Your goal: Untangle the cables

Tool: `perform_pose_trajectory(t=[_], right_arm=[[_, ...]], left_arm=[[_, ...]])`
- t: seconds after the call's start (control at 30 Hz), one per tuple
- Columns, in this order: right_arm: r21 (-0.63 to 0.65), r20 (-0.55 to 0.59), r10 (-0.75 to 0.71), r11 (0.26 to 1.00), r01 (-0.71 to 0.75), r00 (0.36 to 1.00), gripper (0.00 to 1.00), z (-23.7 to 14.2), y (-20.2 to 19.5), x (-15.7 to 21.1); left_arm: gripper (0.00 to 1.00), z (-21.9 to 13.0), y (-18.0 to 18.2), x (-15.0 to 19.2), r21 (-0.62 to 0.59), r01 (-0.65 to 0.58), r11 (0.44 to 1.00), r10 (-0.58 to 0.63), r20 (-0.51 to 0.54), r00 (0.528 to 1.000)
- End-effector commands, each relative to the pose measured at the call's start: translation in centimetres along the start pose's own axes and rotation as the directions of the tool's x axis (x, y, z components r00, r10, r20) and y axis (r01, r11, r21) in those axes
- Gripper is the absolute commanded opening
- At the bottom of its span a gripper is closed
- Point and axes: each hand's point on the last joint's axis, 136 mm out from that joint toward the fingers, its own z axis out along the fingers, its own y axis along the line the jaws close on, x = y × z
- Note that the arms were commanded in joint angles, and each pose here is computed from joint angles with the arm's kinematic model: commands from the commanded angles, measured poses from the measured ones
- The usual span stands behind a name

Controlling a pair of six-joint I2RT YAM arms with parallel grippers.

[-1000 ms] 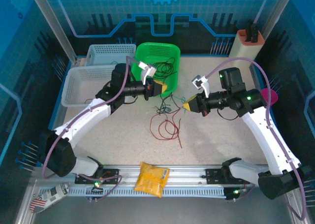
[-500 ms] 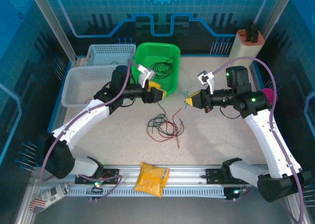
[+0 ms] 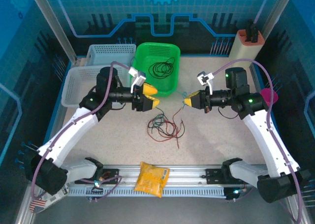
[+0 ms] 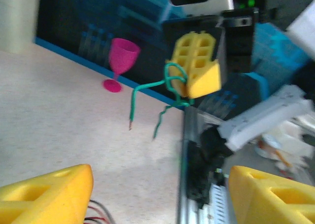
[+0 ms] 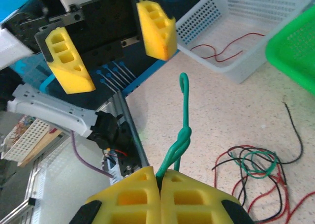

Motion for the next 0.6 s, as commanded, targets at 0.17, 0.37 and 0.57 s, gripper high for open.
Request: perform_pose_trajectory(t=[0.17,0.37,0.57], right_arm=[[-0.145,0.014,-0.1,0.984,0.101,0.995,0.0,0.3,2.9,-0.3],[-0.173,0.006,-0.136,0.976,0.135,0.991,0.0,0.5,4.0,-0.2],[-0.195,0.003,-0.153,0.969,0.15,0.988,0.0,0.7,4.8,-0.3]], left_arm=[[0.74,1.1,-2.2,-1.0,0.128,-0.029,0.991,0.033,-0.03,0.999],[0.7,2.6,-2.5,-1.1,0.16,-0.026,0.987,0.033,-0.038,0.999],[0.56,3.7,-2.2,-1.4,0.168,-0.027,0.985,0.034,-0.04,0.999]])
